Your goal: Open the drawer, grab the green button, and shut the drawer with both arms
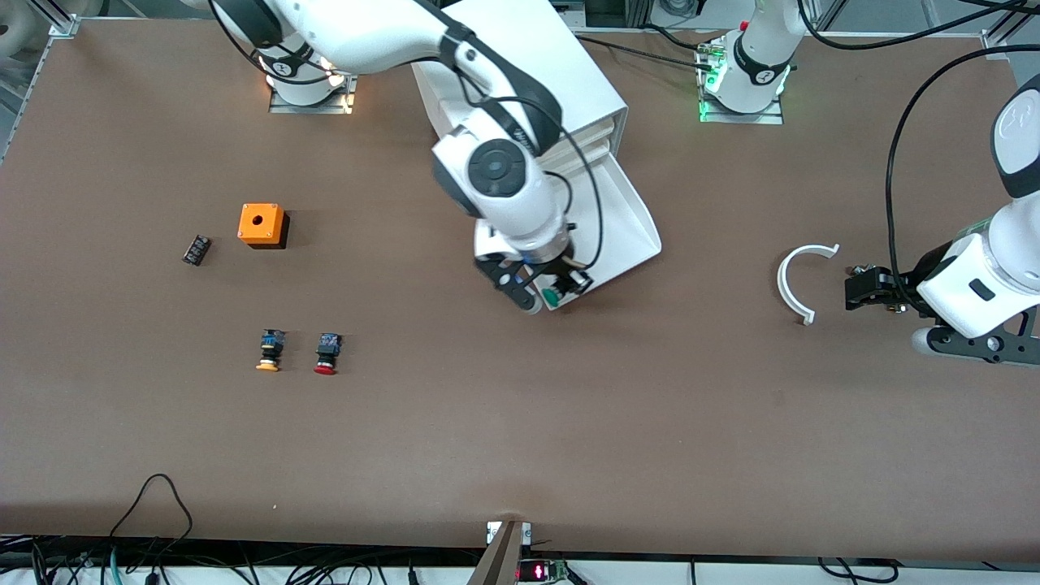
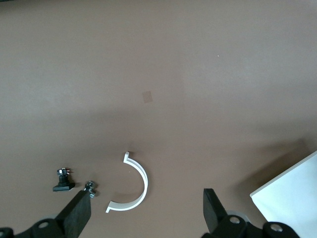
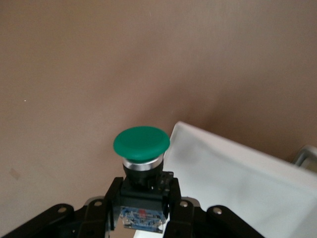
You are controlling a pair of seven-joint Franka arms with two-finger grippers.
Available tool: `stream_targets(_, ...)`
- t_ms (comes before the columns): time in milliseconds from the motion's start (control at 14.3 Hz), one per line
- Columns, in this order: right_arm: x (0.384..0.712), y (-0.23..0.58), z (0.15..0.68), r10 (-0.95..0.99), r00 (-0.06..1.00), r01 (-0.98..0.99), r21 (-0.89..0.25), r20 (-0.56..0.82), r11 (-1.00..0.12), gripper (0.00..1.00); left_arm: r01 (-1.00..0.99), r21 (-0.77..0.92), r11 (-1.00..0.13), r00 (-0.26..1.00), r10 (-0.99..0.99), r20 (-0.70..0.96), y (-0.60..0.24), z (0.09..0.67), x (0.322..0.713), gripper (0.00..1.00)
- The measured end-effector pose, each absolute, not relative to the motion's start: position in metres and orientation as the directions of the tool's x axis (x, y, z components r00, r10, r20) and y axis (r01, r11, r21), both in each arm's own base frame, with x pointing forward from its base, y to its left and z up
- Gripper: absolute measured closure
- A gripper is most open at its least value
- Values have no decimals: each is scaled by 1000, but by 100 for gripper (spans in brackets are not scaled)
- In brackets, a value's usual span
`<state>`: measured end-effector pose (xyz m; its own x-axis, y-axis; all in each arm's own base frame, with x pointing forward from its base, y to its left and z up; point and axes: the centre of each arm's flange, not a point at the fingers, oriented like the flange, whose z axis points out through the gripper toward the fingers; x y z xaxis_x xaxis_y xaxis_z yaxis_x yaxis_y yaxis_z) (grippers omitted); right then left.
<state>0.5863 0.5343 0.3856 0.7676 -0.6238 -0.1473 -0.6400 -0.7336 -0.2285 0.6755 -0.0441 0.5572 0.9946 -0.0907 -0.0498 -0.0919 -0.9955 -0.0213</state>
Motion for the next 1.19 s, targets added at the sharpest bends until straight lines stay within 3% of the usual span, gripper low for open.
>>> stream_targets(490, 662, 407, 380, -315, 944, -328, -169, -99, -929, 59, 163, -35, -986, 977, 166, -134, -101, 524, 661, 0)
stream_targets(909, 697, 309, 322, -92, 987, -110, -134, -135, -985, 59, 371, 24, -928, 927, 368, -69, -182, 396, 648, 0)
stream_targets(1189, 705, 258, 281, -55, 984, -77, -125, -168, -989, 59, 413, 91, -906, 911, 411, -42, -242, 323, 607, 0)
